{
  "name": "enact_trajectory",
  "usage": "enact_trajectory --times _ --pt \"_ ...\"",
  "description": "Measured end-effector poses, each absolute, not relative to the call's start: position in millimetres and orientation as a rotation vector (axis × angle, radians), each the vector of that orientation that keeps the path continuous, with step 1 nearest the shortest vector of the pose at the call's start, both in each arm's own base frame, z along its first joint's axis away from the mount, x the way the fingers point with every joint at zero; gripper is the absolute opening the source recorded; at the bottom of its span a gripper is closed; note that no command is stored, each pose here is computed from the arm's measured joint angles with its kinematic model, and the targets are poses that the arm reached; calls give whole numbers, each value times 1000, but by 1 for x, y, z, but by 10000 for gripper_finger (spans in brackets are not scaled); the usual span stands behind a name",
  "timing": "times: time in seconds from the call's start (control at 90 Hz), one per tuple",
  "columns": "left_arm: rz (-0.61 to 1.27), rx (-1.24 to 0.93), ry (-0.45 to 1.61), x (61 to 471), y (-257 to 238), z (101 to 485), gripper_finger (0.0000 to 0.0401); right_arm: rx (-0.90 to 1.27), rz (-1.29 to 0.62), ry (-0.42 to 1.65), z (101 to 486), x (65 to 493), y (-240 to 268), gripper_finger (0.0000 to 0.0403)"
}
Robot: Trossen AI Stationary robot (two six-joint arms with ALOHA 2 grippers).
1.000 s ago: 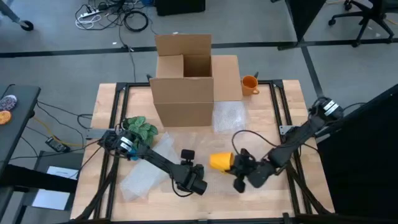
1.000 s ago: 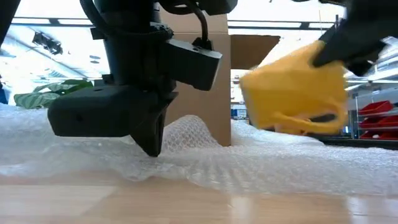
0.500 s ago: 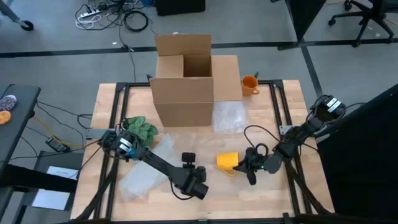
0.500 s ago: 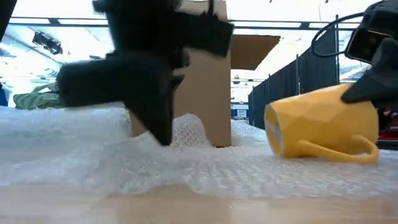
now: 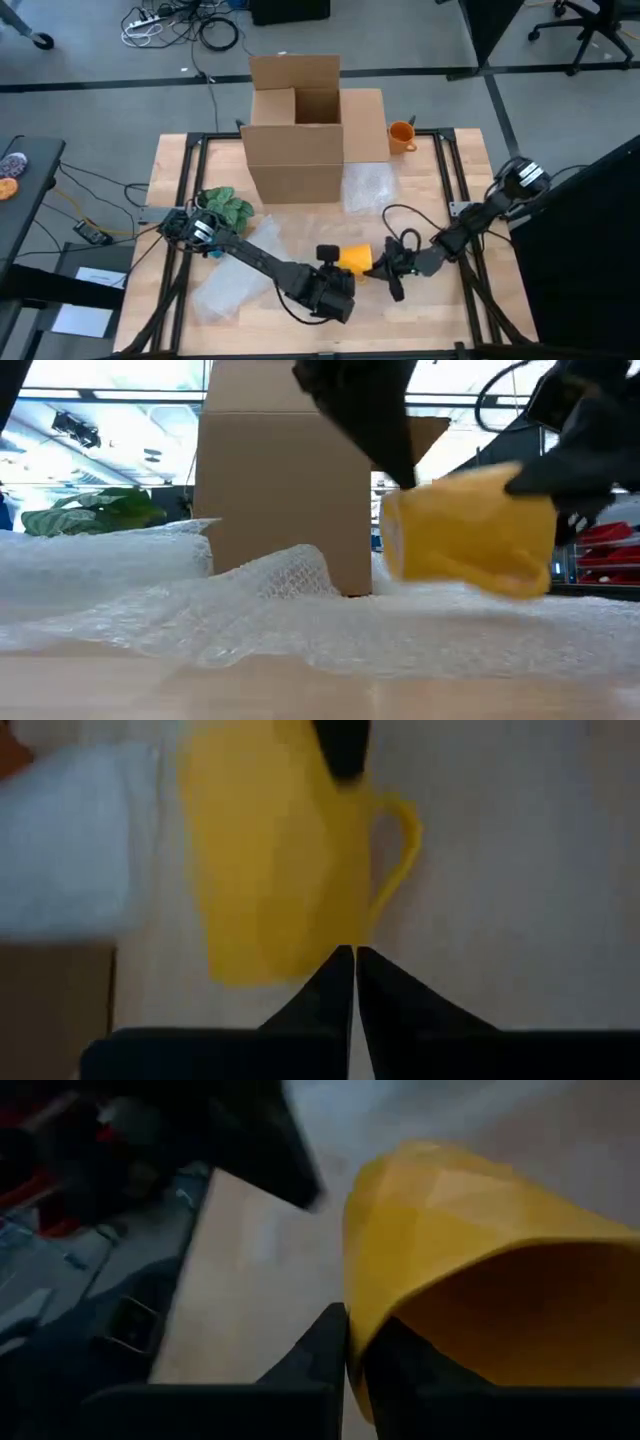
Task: Wrap mug
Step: Wrap the yellow mug with the bubble wrap
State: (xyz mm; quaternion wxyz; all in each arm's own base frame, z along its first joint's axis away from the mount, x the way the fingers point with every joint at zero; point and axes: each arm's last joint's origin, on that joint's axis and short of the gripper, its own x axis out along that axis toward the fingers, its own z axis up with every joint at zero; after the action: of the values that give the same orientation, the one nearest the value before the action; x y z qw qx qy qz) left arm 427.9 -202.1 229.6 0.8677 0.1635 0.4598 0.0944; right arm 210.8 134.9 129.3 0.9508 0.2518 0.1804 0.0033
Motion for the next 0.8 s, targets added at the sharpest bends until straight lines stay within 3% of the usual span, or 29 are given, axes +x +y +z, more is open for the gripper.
enact_trajectory --times 0.4,0.8 --pt "155 345 858 436 -209 236 2 562 19 280 115 224 136 23" --pt "115 380 782 443 -212 239 2 550 116 314 124 211 140 136"
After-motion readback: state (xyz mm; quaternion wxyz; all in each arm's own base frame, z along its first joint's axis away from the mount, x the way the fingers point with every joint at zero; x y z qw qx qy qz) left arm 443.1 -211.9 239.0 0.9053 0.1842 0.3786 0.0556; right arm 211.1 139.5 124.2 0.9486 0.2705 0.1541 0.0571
